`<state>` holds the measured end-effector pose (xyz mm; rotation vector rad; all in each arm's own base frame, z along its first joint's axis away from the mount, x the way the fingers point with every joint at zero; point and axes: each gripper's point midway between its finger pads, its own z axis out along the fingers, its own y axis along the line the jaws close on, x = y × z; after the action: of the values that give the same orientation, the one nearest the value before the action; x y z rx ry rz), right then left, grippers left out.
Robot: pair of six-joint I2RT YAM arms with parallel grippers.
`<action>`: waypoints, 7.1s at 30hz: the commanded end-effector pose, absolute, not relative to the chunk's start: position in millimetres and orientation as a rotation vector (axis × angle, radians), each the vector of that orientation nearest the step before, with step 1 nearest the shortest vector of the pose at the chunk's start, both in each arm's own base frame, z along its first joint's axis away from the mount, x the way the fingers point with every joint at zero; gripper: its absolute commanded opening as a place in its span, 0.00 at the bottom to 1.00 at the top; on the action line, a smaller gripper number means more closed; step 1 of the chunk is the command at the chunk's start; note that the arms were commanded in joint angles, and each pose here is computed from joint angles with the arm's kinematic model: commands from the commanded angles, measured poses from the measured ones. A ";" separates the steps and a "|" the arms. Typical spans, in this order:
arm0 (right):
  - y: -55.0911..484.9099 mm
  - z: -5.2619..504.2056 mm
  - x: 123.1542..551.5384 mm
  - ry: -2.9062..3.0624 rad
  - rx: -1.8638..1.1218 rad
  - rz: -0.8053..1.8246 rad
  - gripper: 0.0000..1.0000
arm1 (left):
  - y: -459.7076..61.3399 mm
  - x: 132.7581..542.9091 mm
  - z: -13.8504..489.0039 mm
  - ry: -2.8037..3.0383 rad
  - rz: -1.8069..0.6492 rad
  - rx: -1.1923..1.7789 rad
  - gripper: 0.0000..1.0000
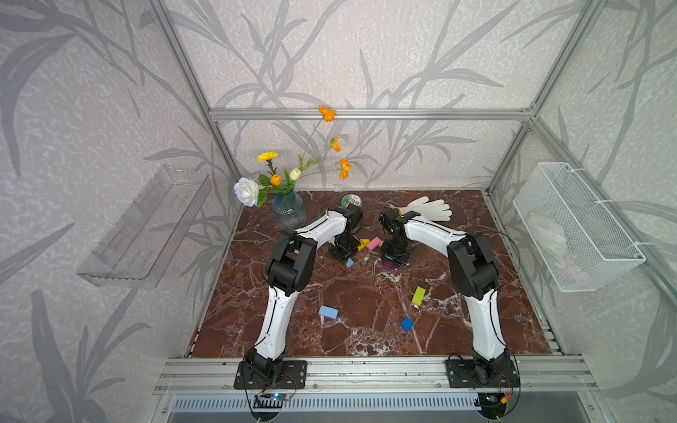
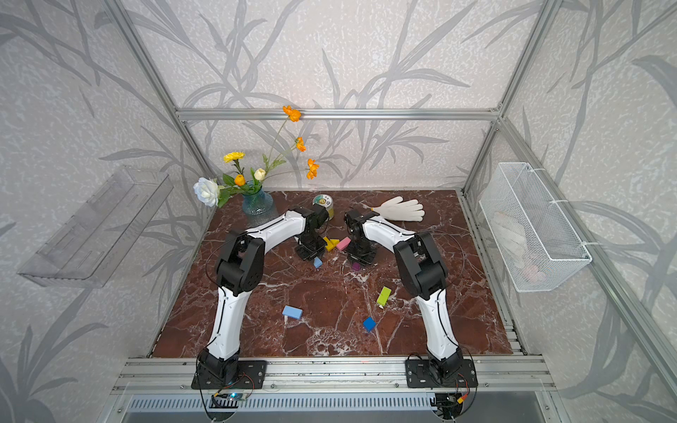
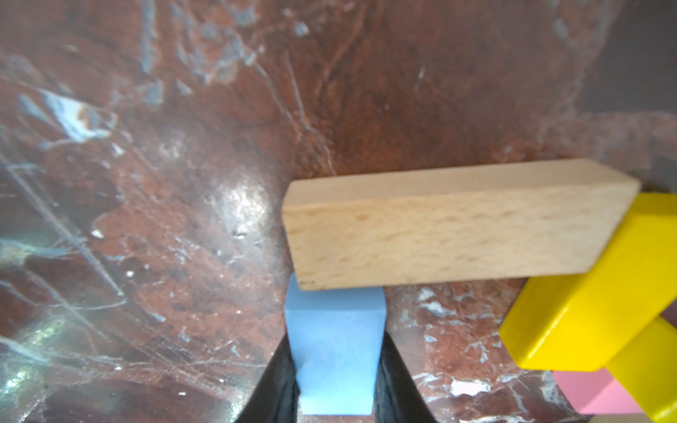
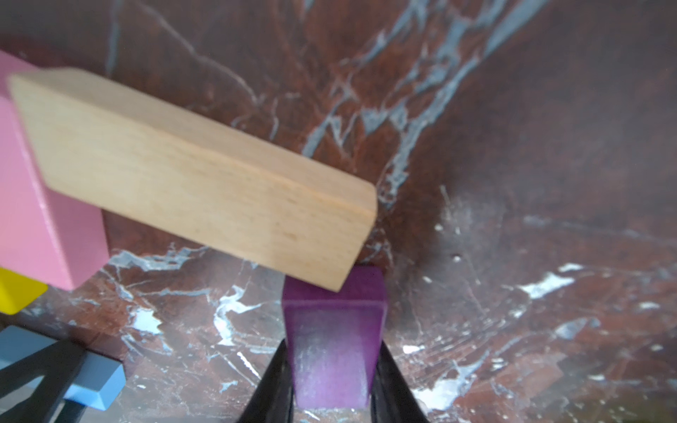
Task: Assemble a heart with building blocks
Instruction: Assemble the building block at the center of the board, then pick up the building block from the center of the board.
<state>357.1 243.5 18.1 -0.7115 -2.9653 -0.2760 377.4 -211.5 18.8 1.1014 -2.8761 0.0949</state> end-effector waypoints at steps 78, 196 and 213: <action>186.1 118.5 311.9 -3.115 -0.704 -0.155 0.88 | -181.0 356.1 157.1 -3.141 0.201 0.965 0.68; 253.1 20.3 291.6 -2.966 -0.664 -0.207 0.00 | -256.5 302.5 0.7 -2.881 0.153 1.063 0.21; 217.3 44.0 274.5 -2.970 -0.748 -0.189 0.00 | -266.7 320.8 0.6 -2.879 0.155 1.040 0.21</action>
<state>276.8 226.9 36.1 -0.7143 -2.9639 -0.2140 318.8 -271.4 18.6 1.0572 -2.8767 0.2178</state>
